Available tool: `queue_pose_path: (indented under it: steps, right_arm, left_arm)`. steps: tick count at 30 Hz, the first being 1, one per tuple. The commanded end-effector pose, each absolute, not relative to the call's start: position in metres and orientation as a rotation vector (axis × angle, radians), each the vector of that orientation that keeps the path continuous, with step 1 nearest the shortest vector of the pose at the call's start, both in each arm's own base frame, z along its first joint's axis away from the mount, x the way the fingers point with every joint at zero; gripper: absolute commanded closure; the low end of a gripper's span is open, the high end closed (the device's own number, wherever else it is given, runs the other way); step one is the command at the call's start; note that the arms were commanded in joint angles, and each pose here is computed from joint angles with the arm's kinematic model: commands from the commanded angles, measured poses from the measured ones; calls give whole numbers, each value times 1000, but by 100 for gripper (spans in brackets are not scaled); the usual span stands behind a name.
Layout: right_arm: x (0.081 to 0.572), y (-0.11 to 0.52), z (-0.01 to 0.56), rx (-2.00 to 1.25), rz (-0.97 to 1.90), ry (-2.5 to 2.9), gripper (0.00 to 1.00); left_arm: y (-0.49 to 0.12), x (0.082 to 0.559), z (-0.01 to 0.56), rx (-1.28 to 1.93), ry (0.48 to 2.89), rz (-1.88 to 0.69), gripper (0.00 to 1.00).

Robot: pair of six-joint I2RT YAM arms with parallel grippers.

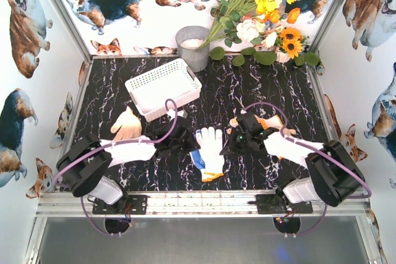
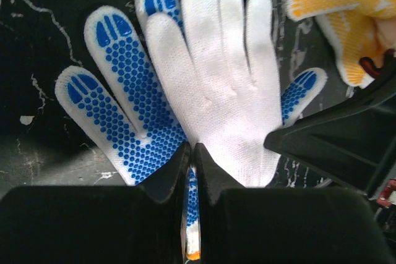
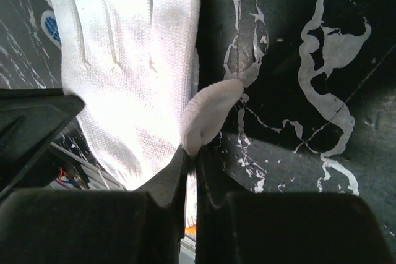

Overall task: Put the gloves into the storage basket
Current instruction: Pair the glove with the glove.

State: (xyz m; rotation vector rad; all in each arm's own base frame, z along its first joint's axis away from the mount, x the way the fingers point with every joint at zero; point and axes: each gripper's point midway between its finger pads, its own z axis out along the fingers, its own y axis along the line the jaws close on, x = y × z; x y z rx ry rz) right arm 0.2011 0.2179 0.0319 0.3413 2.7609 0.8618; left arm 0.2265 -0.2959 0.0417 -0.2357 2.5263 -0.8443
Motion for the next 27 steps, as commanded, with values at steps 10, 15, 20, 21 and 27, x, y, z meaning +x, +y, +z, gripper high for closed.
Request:
queue_pose_path:
  steps: [10,15,20,21,27]
  right_arm:
    - [206,234,66,164,850,2709,100]
    - [209,242,71,127,802,2705,100]
    - [211,240,72,126,744,2712,100]
    - [212,240,72,120,735,2716,100]
    - [211,236,64,86,645,2755,98]
  left_arm:
    - [-295,235,63,-204,2403,-904,100]
    - [-285,230,61,-218,2399,-885,100]
    - [-276,224,57,-230,2403,-864,100]
    - [-274,224,57,-237,2400,-861,100]
    - [-266,221,56,-252,2392,-845,100]
